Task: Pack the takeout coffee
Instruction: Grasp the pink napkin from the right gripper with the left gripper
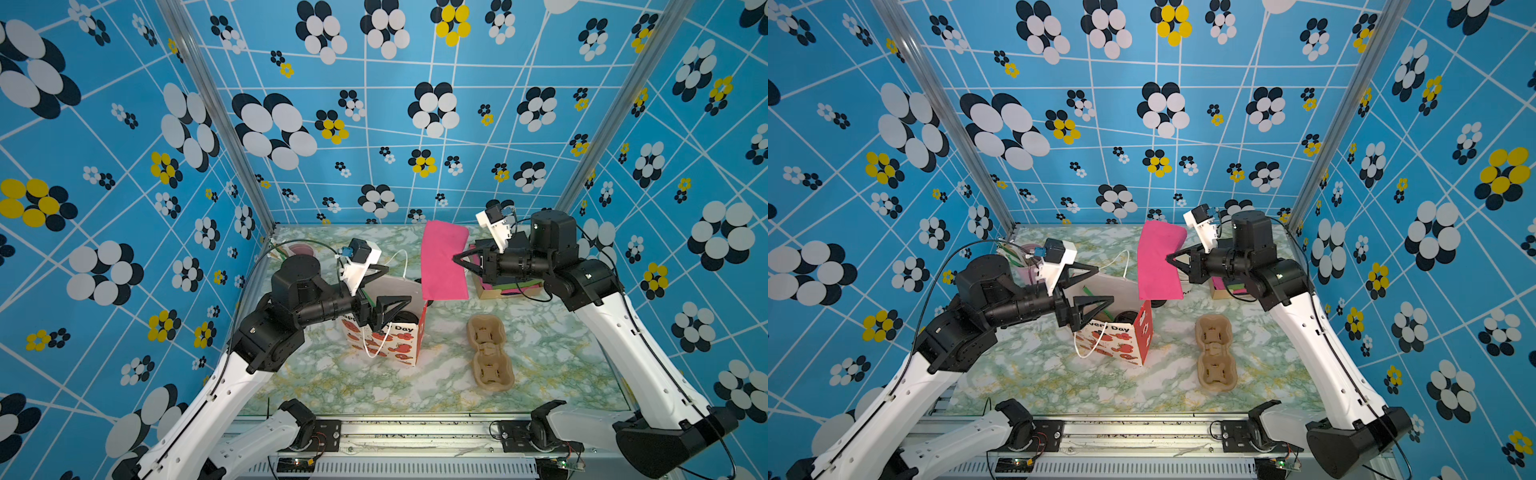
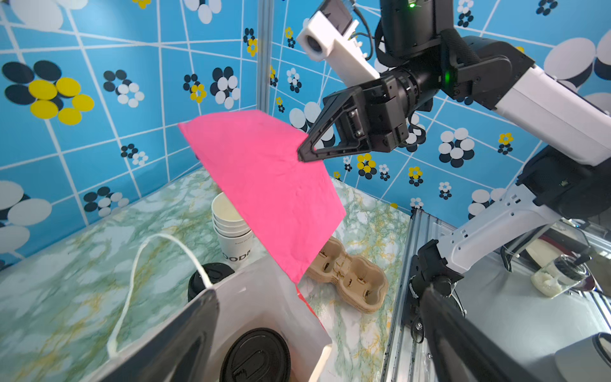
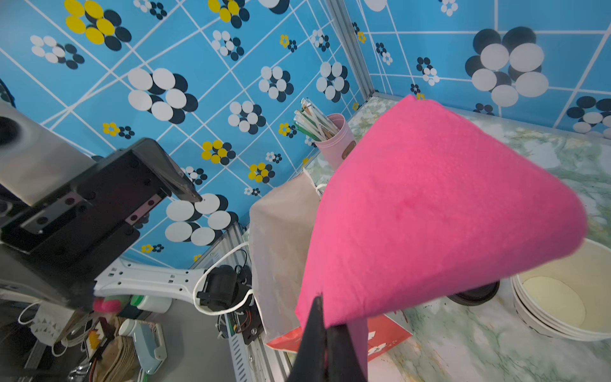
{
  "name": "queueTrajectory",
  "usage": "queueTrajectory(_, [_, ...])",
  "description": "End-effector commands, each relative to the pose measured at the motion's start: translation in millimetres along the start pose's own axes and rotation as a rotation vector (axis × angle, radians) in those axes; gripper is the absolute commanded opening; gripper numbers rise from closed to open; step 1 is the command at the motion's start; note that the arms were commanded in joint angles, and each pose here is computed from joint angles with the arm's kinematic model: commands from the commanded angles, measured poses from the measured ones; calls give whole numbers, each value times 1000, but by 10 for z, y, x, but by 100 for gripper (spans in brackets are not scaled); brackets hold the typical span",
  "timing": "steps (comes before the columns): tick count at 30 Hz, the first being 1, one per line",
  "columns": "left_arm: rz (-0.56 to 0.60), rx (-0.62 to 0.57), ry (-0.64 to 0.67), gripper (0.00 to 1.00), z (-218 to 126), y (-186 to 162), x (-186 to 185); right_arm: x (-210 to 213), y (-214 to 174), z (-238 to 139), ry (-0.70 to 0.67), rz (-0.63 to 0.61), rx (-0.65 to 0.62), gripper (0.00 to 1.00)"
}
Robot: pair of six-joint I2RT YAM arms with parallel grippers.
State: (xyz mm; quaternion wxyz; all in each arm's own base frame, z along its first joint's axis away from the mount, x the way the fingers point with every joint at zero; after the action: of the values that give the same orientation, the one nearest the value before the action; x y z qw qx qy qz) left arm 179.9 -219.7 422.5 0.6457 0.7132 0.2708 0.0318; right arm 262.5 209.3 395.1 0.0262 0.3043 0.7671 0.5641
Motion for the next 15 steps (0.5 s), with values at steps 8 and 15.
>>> queueTrajectory(8, [366, 28, -30, 95, 346, 104, -220, 274, -84, -102, 29, -30, 44, 0])
queueTrajectory(15, [475, 92, -42, 96, 632, 82, -243, 400, -105, -110, 64, -26, 52, 0])
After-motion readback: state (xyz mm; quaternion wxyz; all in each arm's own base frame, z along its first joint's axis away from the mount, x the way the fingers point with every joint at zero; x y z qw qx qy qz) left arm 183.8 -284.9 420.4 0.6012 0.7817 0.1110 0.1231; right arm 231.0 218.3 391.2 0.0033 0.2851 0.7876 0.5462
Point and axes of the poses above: each gripper's point midway between its finger pads, its own z axis out along the fingers, its own x axis along the line the jaws close on, y = z × x, the point moved 3 cm from there along -z, back along the fingers, and after that the axes turned 9 degrees about -z, right-handed, at the moved point
